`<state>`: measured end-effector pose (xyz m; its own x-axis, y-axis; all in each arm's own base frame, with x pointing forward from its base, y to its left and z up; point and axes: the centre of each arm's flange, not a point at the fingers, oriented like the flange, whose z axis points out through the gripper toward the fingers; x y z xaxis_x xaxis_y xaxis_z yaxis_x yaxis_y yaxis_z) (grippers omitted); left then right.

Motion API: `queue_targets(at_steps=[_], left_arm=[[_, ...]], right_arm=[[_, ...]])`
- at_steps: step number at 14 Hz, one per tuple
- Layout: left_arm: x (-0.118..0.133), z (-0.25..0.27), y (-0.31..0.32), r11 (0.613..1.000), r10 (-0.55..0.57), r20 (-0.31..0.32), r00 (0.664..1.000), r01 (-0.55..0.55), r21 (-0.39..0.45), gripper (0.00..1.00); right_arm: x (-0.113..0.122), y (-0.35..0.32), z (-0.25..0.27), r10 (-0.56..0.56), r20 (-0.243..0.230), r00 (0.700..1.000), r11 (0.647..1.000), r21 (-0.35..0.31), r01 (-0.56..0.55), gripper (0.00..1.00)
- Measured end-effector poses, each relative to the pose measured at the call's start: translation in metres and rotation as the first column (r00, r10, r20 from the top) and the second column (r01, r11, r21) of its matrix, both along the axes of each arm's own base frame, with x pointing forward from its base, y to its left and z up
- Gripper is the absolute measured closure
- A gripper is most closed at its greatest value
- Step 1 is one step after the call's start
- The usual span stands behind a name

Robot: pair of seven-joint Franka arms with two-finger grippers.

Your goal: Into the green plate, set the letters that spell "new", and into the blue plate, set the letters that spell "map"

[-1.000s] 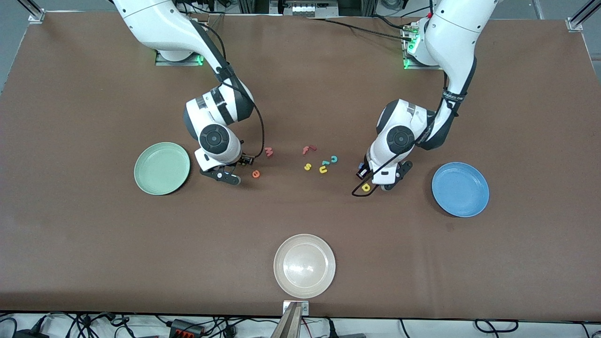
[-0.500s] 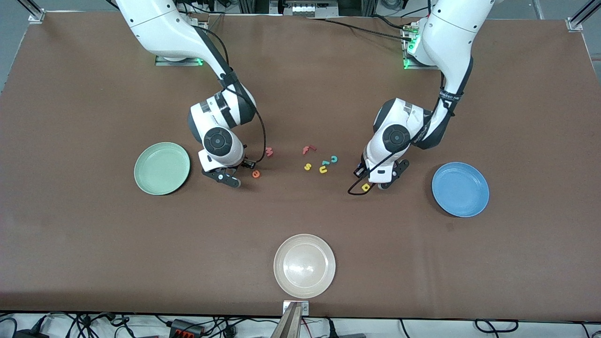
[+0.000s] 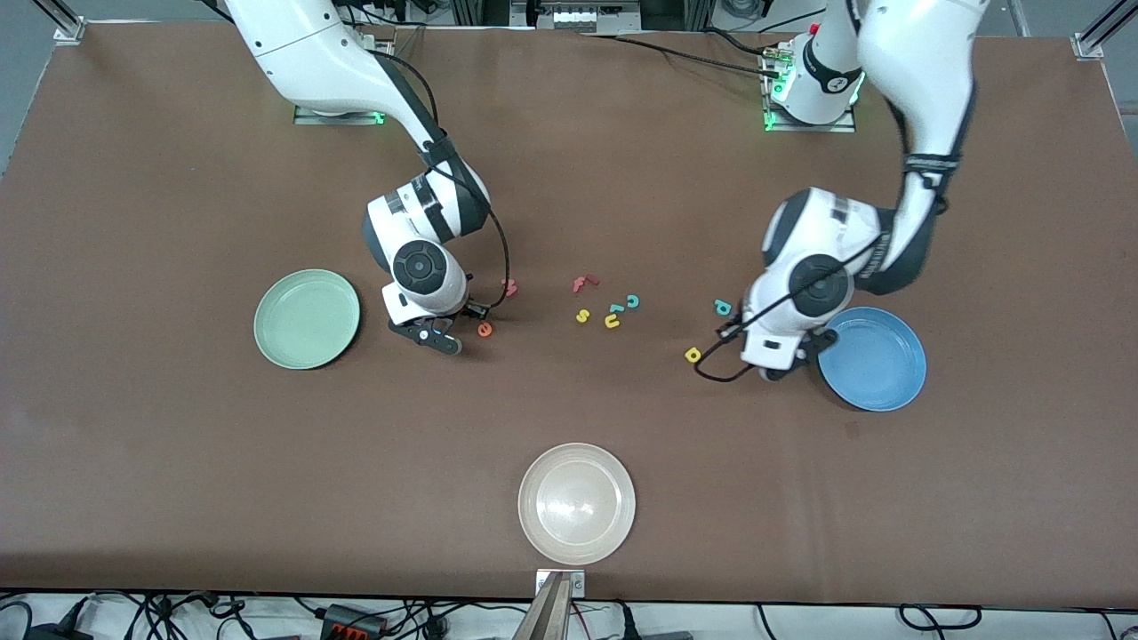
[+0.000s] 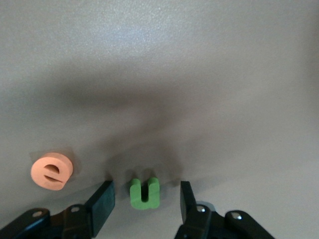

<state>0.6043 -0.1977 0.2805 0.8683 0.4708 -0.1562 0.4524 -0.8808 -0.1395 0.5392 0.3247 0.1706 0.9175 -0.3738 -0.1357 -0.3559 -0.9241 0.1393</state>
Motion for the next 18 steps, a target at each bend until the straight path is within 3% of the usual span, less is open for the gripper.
queue_targets(at_steps=[3, 5, 7, 9, 12, 14, 16, 18], left_arm=[[0.022, 0.007, 0.076, 0.975, -0.222, -0.009, 0.975, 0.222, 0.005, 0.74], [0.032, -0.001, 0.134, 0.924, -0.382, -0.021, 0.924, 0.381, -0.027, 0.74], [0.039, -0.024, 0.181, 0.865, -0.499, 0.005, 0.867, 0.498, -0.065, 0.74], [0.038, -0.059, 0.201, 0.828, -0.554, 0.031, 0.832, 0.555, -0.079, 0.74], [0.032, -0.090, 0.194, 0.807, -0.582, 0.052, 0.811, 0.585, -0.086, 0.68], [0.035, -0.082, 0.187, 0.797, -0.594, 0.070, 0.801, 0.598, -0.080, 0.56], [0.043, -0.060, 0.173, 0.784, -0.610, 0.107, 0.785, 0.618, -0.062, 0.38], [0.047, -0.032, 0.137, 0.753, -0.643, 0.149, 0.751, 0.656, -0.060, 0.20]], right_arm=[[-0.001, 0.000, -0.003, 0.001, -0.001, 1.000, 1.000, -0.003, -0.001, 0.50], [0.000, -0.001, -0.003, 0.000, -0.004, 1.000, 1.000, -0.005, 0.000, 0.56], [0.001, -0.002, 0.001, -0.002, -0.001, 1.000, 1.000, -0.005, 0.002, 0.71], [0.004, 0.000, 0.004, 0.000, 0.016, 1.000, 1.000, 0.005, 0.000, 0.71], [0.015, -0.011, 0.029, 0.012, 0.025, 1.000, 1.000, 0.011, -0.012, 0.71], [0.029, -0.041, 0.057, 0.039, 0.005, 0.999, 0.999, 0.012, -0.039, 0.71], [0.046, -0.093, 0.082, 0.066, -0.035, 0.997, 0.998, 0.022, -0.065, 0.71], [0.059, -0.156, 0.092, 0.087, -0.087, 0.992, 0.996, 0.041, -0.084, 0.71]])
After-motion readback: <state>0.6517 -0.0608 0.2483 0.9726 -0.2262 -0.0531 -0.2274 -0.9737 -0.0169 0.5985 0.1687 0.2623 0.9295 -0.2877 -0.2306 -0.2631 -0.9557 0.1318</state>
